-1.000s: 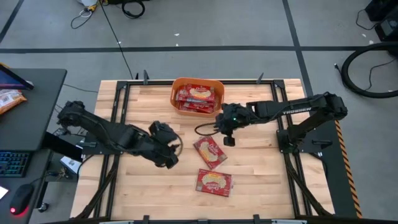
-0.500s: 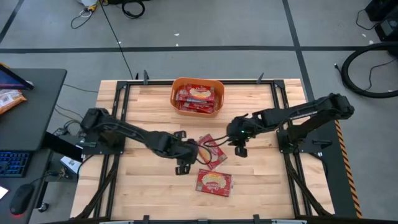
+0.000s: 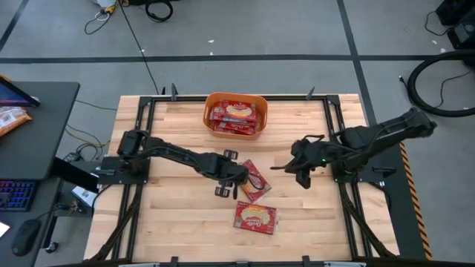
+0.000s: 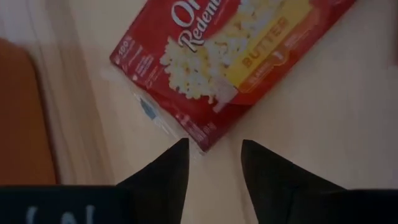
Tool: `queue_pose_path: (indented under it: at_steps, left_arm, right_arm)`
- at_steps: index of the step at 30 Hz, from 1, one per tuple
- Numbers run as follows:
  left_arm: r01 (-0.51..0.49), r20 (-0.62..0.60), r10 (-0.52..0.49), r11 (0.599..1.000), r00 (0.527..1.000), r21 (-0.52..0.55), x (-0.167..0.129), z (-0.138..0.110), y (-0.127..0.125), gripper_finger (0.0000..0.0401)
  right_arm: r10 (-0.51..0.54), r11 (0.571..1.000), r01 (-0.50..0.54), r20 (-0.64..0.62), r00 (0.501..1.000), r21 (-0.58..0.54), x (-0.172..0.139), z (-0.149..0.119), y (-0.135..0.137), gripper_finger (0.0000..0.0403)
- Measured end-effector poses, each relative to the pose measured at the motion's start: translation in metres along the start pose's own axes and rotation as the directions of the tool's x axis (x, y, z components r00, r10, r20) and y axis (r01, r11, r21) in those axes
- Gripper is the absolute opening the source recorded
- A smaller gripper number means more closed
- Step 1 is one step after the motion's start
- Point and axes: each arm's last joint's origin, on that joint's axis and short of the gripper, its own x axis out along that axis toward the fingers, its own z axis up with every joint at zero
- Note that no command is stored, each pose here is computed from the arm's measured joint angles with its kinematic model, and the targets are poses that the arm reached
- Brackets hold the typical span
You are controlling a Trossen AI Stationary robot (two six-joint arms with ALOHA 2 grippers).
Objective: Sort popcorn bags into baskets
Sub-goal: Put the popcorn bag into the orange bin
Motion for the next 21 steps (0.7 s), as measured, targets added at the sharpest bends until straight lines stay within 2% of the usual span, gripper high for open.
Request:
queue_pose_path:
  at_steps: [11, 16, 21]
  left_arm:
    - [-0.004, -0.022, 0.008, 0.985, 1.0, 0.174, 0.025, 0.001, 0.002, 0.0243]
    - [0.006, -0.059, 0.005, 0.981, 0.998, 0.193, 0.036, -0.002, -0.002, 0.0248]
    - [-0.015, -0.053, 0.026, 0.981, 0.998, 0.193, 0.042, 0.0, -0.003, 0.0226]
  right_arm:
    - [-0.025, 0.999, 0.023, 0.059, 0.998, 0.028, -0.009, -0.011, 0.012, 0.0091]
    - [-0.028, 0.999, 0.027, 0.051, 0.998, 0.022, -0.007, -0.012, 0.014, 0.0091]
    - [-0.025, 0.999, 0.023, 0.055, 0.998, 0.025, -0.005, -0.012, 0.015, 0.0091]
